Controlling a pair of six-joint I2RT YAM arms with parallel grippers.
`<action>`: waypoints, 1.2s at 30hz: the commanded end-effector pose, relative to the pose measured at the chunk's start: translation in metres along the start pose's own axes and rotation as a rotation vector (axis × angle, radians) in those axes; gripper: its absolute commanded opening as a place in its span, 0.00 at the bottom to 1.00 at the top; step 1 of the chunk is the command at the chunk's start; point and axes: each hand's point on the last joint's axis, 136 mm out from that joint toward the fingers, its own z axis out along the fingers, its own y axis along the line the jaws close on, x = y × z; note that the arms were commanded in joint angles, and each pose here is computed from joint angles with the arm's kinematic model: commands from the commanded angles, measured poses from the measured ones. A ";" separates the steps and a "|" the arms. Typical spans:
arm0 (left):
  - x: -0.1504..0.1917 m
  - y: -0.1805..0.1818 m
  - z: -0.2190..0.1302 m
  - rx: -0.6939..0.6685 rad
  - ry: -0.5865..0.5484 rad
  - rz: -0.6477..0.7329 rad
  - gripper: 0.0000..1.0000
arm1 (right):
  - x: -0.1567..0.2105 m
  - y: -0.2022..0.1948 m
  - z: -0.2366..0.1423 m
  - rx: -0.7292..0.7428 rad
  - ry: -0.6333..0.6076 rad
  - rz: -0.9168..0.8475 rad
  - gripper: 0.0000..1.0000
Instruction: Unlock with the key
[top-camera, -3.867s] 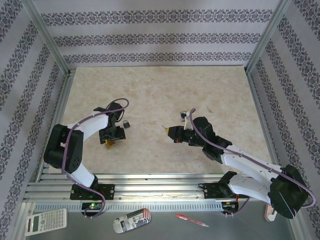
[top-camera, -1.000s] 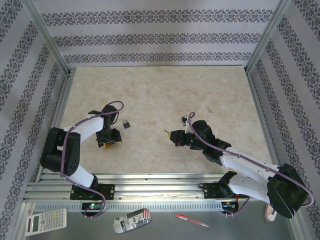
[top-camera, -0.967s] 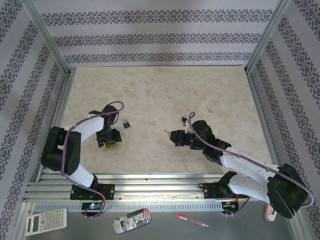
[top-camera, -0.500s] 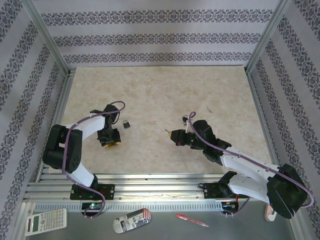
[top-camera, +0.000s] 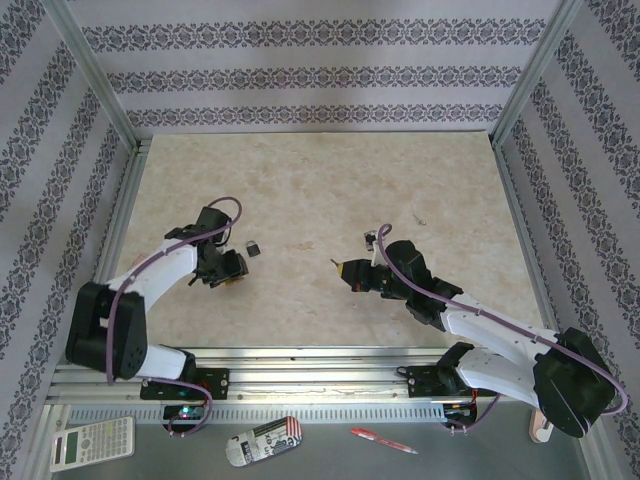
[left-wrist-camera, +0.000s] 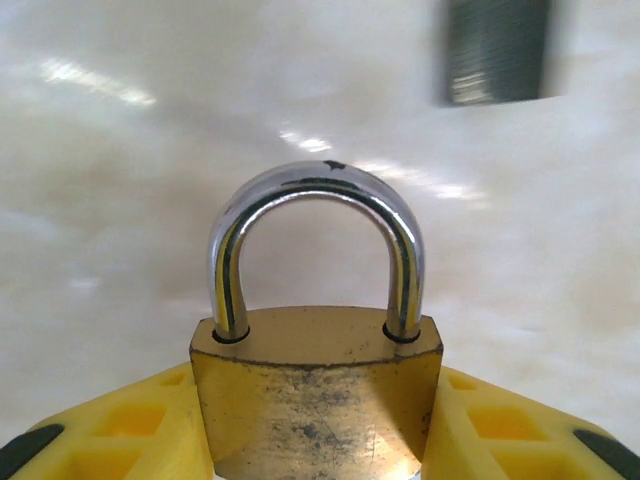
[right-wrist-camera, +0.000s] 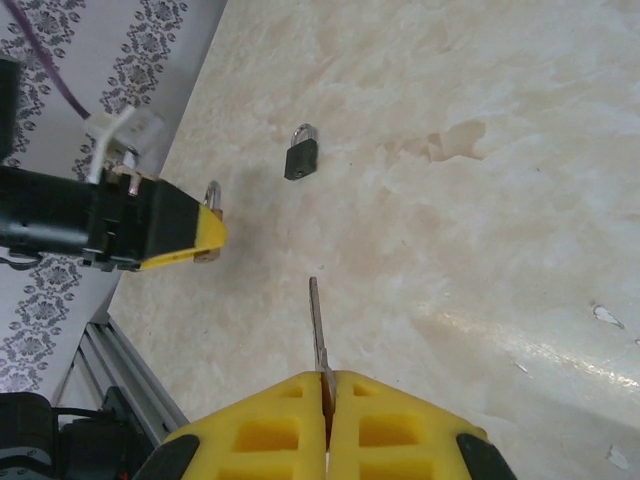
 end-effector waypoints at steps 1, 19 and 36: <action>-0.025 -0.073 -0.037 0.372 -0.107 -0.052 0.19 | -0.008 0.005 -0.001 -0.031 -0.037 0.006 0.00; -0.047 -0.227 -0.163 1.083 -0.248 -0.041 0.01 | -0.063 0.102 -0.008 -0.198 -0.212 -0.200 0.00; -0.031 -0.234 -0.174 1.133 -0.242 -0.062 0.00 | -0.071 0.118 -0.003 -0.184 -0.244 -0.256 0.00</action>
